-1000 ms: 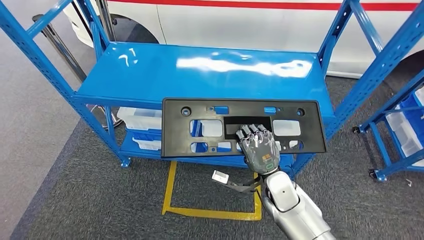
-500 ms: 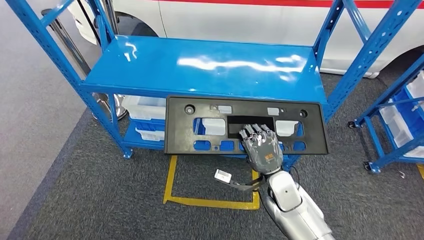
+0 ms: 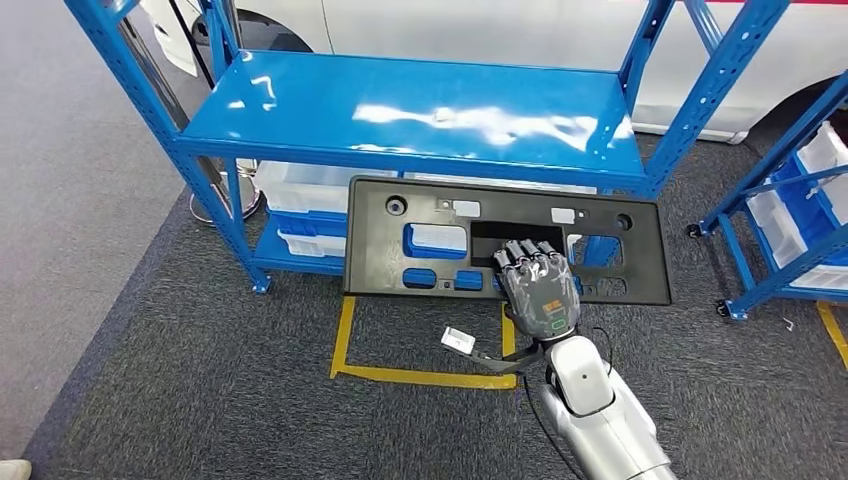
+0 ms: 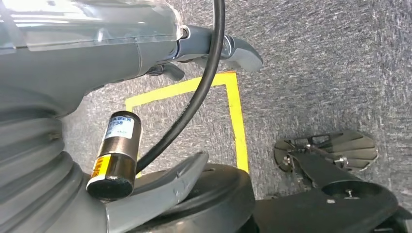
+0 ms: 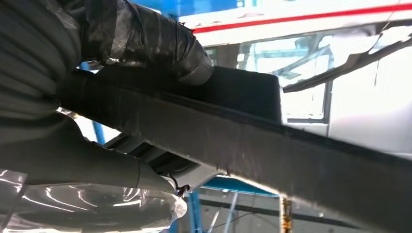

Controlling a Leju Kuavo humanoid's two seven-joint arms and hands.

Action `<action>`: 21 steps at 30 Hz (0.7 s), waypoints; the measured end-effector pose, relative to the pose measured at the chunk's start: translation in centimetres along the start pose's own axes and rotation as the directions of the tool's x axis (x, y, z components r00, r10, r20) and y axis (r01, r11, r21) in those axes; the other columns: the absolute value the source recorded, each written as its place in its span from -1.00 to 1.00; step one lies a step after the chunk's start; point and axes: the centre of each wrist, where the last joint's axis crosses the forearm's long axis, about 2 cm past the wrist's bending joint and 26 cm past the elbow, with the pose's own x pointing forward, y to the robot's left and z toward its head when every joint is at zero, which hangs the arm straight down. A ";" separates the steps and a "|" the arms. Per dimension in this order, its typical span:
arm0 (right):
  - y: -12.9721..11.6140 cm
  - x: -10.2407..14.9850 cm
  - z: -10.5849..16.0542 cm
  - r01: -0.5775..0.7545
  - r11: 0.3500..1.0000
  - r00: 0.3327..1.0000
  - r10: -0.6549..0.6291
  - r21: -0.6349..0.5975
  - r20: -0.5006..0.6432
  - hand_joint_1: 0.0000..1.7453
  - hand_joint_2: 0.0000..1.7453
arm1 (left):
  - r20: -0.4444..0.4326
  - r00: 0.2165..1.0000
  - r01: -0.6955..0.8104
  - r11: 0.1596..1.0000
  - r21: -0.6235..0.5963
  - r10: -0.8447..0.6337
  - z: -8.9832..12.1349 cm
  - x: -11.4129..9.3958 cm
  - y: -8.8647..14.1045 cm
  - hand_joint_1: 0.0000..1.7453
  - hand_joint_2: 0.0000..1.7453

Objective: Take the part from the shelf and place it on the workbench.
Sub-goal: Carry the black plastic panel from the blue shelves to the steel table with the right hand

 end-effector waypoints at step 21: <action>-0.5 -2.3 -0.5 -0.017 1.000 0.997 0.015 -0.026 -0.082 0.86 1.00 | 0.007 1.000 0.002 1.000 -0.005 -0.002 0.0 0.1 0.0 -1.00 1.00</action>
